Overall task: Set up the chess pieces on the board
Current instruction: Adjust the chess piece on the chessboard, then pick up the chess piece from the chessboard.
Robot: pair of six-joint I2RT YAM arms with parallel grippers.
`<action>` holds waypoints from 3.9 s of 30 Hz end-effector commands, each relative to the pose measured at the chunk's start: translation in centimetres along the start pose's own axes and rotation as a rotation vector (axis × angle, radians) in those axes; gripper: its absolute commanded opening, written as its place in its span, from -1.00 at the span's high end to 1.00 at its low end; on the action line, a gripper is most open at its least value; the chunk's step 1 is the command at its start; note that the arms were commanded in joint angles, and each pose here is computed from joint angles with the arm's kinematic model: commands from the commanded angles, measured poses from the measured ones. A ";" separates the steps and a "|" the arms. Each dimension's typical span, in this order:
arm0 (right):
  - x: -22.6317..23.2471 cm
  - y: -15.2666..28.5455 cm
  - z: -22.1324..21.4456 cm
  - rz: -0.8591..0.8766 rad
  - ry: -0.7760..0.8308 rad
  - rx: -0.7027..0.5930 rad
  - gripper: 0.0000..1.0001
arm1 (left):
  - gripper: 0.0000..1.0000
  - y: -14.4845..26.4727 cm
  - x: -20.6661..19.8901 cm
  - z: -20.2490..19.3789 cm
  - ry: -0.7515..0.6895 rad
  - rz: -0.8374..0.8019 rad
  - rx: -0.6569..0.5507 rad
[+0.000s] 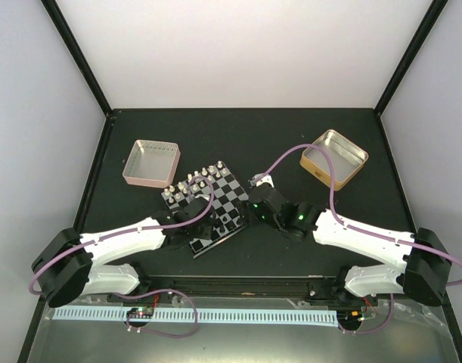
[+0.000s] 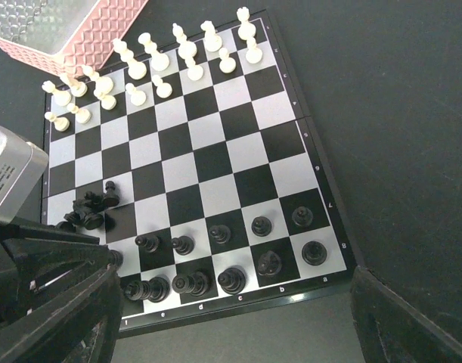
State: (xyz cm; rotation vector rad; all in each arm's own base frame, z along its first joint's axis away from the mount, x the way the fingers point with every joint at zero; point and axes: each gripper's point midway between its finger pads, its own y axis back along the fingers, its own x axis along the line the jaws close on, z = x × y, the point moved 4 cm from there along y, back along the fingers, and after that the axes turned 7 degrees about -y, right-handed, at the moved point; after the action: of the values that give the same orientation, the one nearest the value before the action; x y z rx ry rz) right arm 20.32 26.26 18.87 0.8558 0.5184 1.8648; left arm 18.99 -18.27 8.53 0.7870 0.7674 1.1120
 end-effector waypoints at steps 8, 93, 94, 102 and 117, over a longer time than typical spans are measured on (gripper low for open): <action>-0.7 0.1 0.7 -0.040 -0.017 -0.051 -0.66 | 0.84 1.1 -2.2 0.1 -0.051 -0.160 0.038; -0.7 0.5 0.7 -0.017 -0.043 -0.059 -0.63 | 0.29 2.3 -3.5 0.6 -0.140 -0.227 0.043; -0.6 0.7 0.8 -0.010 -0.042 -0.066 -0.63 | 0.22 2.6 -3.4 0.9 -0.135 -0.224 0.025; 1.5 -0.4 0.6 0.072 0.009 0.005 -0.57 | 0.06 5.1 0.1 3.3 0.015 -0.034 -0.164; 9.9 -7.6 -2.0 0.227 0.198 0.275 -0.06 | -0.17 9.3 9.4 1.6 0.336 0.085 -0.387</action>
State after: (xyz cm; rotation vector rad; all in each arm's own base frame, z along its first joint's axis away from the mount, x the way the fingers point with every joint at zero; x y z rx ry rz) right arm 21.47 35.76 16.07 0.9542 0.7663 2.0408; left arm 19.39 -8.75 16.76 0.3106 0.7257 1.4029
